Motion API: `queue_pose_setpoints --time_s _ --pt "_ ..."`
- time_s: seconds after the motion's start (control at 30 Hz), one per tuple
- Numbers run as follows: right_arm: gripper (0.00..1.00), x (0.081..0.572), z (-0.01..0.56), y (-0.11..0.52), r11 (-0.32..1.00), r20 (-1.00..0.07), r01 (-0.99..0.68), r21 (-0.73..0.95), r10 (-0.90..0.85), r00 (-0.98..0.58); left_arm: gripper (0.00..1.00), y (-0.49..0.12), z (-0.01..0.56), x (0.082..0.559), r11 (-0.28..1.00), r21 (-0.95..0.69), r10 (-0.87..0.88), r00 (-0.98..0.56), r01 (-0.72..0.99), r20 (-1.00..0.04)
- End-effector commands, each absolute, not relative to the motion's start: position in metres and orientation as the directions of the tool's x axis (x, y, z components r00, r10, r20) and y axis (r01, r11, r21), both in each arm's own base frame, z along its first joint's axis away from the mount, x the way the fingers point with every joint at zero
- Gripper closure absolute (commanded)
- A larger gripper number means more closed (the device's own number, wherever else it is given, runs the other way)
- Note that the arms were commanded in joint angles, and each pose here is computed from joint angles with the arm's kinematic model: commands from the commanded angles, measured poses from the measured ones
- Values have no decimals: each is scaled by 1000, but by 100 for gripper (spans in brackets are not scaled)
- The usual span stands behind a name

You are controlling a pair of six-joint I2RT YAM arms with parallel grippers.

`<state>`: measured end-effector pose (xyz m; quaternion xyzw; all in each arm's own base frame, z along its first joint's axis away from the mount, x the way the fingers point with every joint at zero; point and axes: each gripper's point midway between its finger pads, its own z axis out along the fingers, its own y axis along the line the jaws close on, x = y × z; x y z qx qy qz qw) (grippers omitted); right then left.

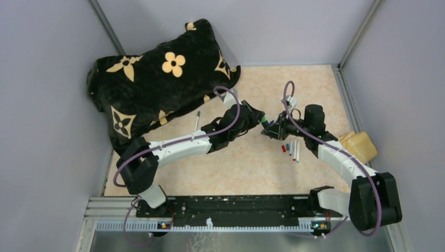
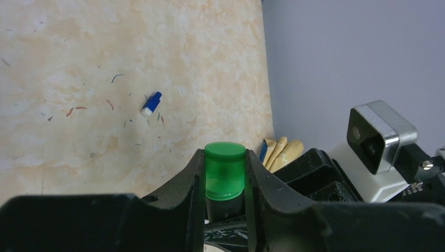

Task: Insert the pens into the pen caps
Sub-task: Insert the pen cap onto the pen.

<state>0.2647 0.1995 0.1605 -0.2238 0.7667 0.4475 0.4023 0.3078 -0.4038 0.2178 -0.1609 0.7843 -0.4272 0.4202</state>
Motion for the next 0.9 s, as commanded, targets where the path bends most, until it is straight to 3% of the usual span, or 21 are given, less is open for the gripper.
queue_pose_setpoints --time_s 0.0,0.6,0.87 --pt "100 273 164 201 520 -829 -696 496 45 -557 100 -418 213 298 628 -772 -585 -597 94 -549" --pt "100 276 176 199 509 -837 -696 507 99 -538 100 -455 205 262 773 -617 -445 -565 150 -695" --pt "100 269 189 200 446 -848 -734 512 121 -517 74 -456 217 252 730 -658 -465 -571 184 -676"
